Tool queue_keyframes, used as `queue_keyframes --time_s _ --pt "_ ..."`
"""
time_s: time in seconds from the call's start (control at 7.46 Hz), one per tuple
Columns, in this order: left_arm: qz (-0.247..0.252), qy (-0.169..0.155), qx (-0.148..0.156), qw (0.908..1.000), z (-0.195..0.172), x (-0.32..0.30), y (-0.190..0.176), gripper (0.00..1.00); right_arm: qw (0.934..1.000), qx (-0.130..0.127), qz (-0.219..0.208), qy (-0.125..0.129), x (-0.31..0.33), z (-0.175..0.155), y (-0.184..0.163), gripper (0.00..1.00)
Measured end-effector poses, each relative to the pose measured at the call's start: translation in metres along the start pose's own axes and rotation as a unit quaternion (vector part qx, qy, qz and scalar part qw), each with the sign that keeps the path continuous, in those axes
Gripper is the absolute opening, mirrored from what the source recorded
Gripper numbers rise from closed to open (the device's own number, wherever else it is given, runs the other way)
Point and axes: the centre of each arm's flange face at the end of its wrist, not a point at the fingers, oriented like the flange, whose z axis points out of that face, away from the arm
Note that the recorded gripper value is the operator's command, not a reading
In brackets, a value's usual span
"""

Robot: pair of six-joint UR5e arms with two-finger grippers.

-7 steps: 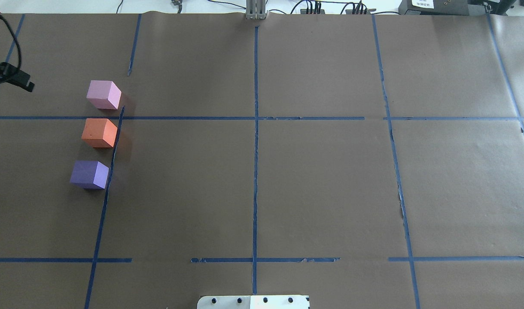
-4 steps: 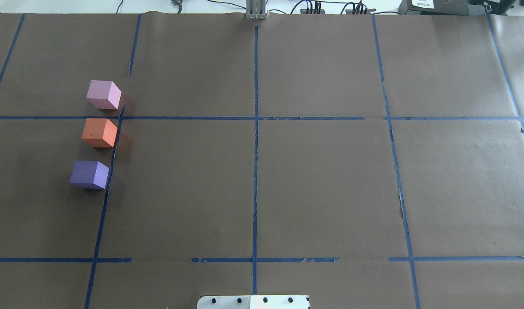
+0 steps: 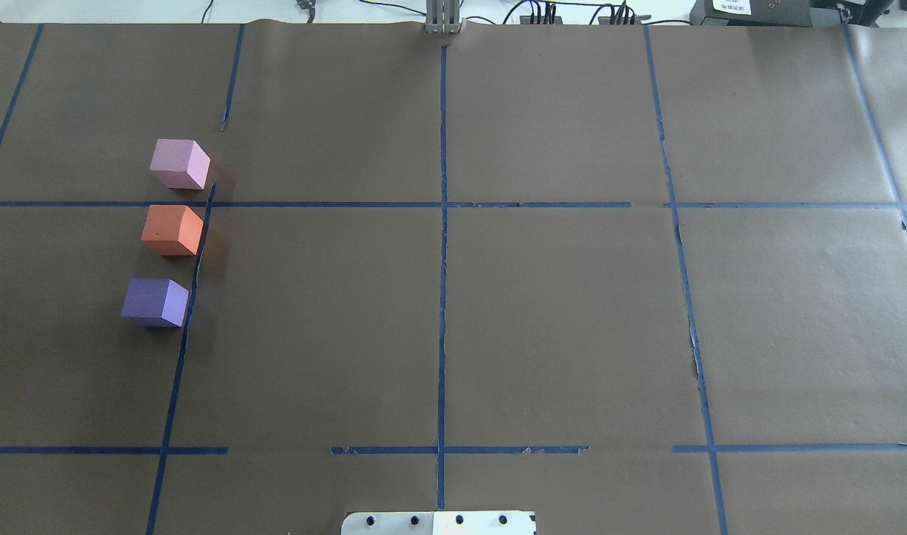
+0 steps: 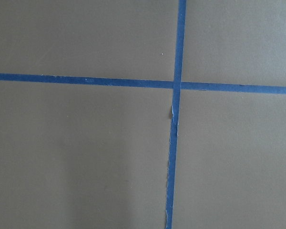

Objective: Arrange blocks in a line

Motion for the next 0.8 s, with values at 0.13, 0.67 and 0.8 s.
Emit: queue_keyframes --time_s 0.13,0.67,0.8 --pt "-0.006 0.001 -0.008 0.9999 0.000 0.000 0.001 1.00 1.0000 0.000 0.000 0.000 0.000 0.000 0.000 1.00" --pt "-0.002 0.001 -0.022 0.9998 0.001 0.003 0.011 1.00 1.0000 0.000 0.000 0.000 0.000 0.000 0.000 1.00" --pt "0.001 -0.001 -0.021 0.9998 0.000 0.004 0.012 1.00 1.0000 0.000 0.000 0.000 0.000 0.000 0.000 1.00"
